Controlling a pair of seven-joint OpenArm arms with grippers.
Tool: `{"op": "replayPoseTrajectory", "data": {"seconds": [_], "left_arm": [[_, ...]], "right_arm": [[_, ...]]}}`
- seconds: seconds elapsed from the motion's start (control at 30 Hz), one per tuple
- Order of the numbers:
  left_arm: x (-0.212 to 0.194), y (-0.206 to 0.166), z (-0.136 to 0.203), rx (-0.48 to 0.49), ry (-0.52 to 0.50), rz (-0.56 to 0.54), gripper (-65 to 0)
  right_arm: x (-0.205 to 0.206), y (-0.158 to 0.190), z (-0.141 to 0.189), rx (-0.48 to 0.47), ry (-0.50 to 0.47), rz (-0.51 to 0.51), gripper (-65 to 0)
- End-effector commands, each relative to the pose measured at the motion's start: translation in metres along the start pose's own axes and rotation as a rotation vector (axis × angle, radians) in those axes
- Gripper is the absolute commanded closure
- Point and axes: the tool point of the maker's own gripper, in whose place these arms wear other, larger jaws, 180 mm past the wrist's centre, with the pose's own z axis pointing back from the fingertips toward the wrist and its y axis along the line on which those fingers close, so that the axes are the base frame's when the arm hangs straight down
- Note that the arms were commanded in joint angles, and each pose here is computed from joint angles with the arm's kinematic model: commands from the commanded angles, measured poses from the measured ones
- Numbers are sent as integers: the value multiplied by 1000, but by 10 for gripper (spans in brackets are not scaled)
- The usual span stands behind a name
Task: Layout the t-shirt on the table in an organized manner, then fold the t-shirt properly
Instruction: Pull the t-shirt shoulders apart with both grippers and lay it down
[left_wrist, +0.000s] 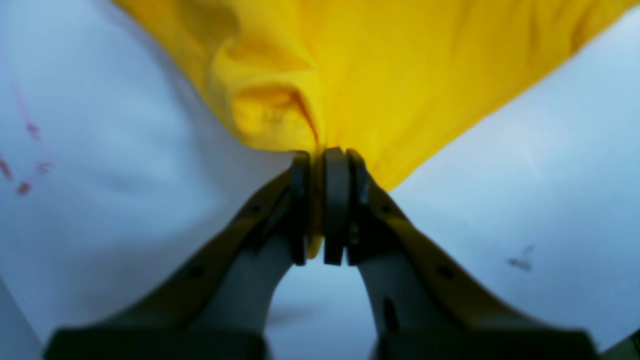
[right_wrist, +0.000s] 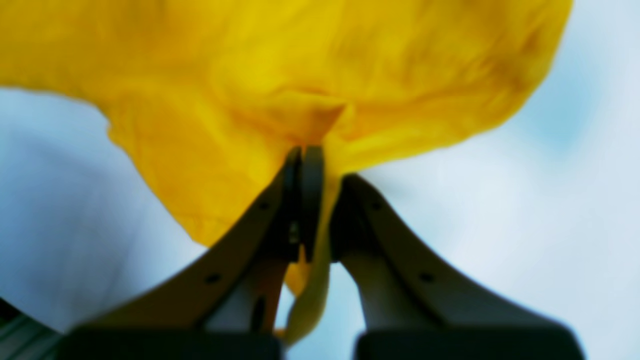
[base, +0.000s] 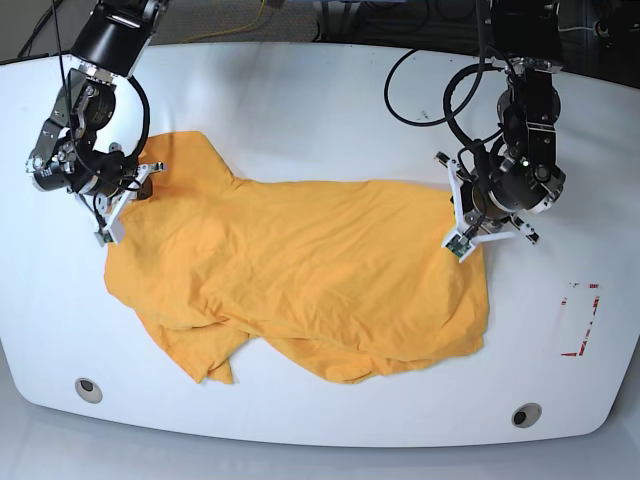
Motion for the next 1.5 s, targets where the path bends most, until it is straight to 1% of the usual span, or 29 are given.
{"op": "replayPoseTrajectory", "data": {"seconds": [0.0,0.13,0.3,0.57,0.8,0.97,1.07,1.2,1.47], "left_arm": [[-3,4,8,27,-17,1,-31],[-23,2,11,29,15,27,-31],[-48,2,13,31,77,4,-31],[-78,6,16,39,150,-24,-31],[-85,15,20,58,172,-43,-31],[-87,19,21,67,178,-43,-35],[-88,19,21,68,182,-43,-35],[-100,16,22,60,213,-51,-35],[-116,10,23,44,252,-61,-36]], "right_arm": [[7,-2,12,-23,-42,34,0],[-10,-1,14,-33,-9,44,0],[-34,0,12,-29,44,36,0],[-63,3,9,-20,115,27,0],[-78,6,8,-13,149,19,0],[-81,6,8,-11,156,17,0],[-82,6,8,-12,156,17,0],[-84,6,9,-13,162,18,0],[-106,8,9,-7,212,10,0]]}}
